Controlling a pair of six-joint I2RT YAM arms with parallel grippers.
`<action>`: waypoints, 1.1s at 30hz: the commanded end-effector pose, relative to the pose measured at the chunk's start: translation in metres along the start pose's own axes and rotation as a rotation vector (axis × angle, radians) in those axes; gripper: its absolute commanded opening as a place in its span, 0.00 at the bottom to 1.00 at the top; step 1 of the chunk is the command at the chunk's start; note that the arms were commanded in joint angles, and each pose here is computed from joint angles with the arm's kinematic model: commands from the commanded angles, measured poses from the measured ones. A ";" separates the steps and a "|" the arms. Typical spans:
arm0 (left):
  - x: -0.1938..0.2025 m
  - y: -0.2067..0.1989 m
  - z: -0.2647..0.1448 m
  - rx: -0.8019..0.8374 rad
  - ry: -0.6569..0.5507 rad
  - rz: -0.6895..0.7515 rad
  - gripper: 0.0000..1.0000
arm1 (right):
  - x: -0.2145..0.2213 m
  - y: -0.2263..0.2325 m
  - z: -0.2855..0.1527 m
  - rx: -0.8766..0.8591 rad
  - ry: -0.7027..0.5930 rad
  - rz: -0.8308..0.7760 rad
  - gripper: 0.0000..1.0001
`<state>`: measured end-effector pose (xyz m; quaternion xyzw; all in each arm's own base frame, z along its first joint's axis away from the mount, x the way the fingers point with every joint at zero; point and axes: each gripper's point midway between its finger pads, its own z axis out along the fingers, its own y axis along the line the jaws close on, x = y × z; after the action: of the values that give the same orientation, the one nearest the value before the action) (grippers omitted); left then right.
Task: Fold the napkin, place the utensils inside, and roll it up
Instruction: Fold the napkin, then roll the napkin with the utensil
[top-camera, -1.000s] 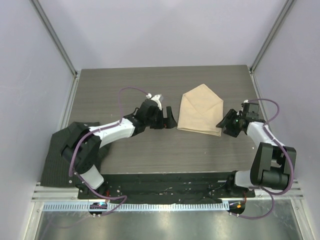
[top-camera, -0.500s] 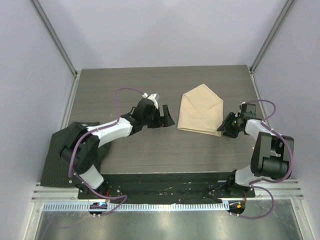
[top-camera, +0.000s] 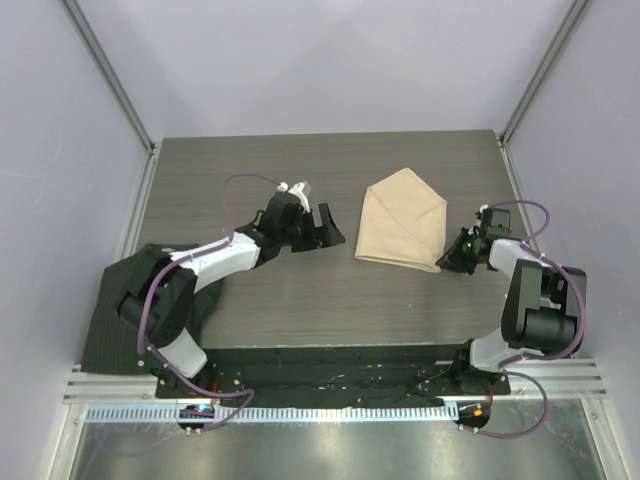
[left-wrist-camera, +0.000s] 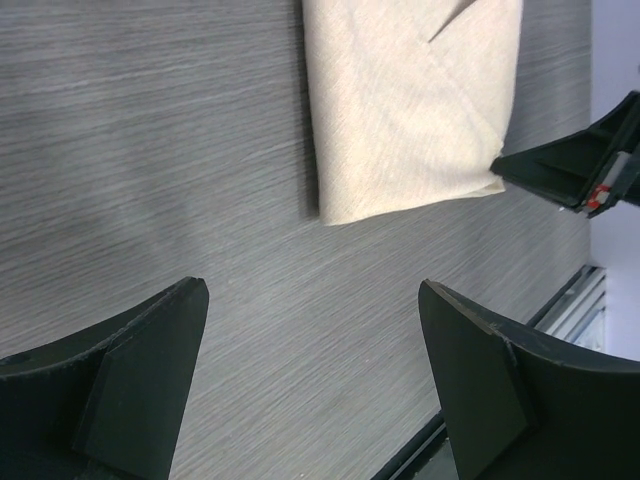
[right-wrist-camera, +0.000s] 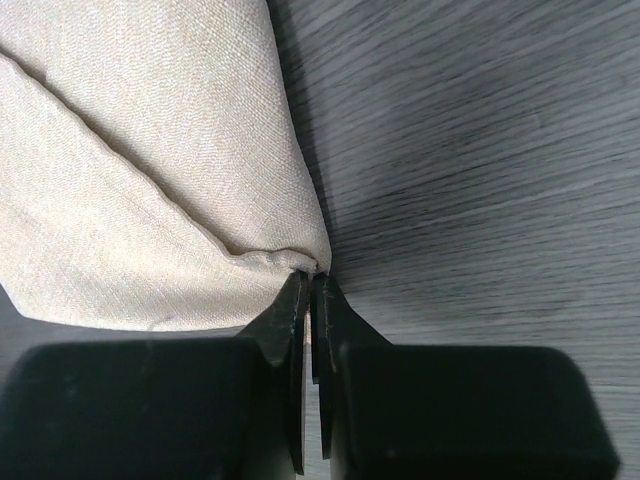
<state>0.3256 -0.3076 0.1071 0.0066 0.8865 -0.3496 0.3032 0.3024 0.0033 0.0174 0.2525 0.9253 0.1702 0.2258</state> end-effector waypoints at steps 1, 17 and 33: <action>-0.009 -0.014 0.014 0.080 -0.026 -0.044 0.90 | 0.009 0.003 0.001 -0.024 0.014 -0.022 0.03; 0.007 0.005 0.090 0.057 0.078 -0.097 0.70 | 0.035 0.007 -0.005 -0.046 0.049 -0.026 0.01; 0.055 0.008 0.097 0.019 0.193 -0.089 0.55 | 0.028 0.014 -0.004 -0.066 0.038 -0.024 0.01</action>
<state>0.3472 -0.3717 0.0408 0.0038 0.8927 -0.3868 0.2311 0.2867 0.0247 0.0165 0.2327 0.9254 0.1985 0.2238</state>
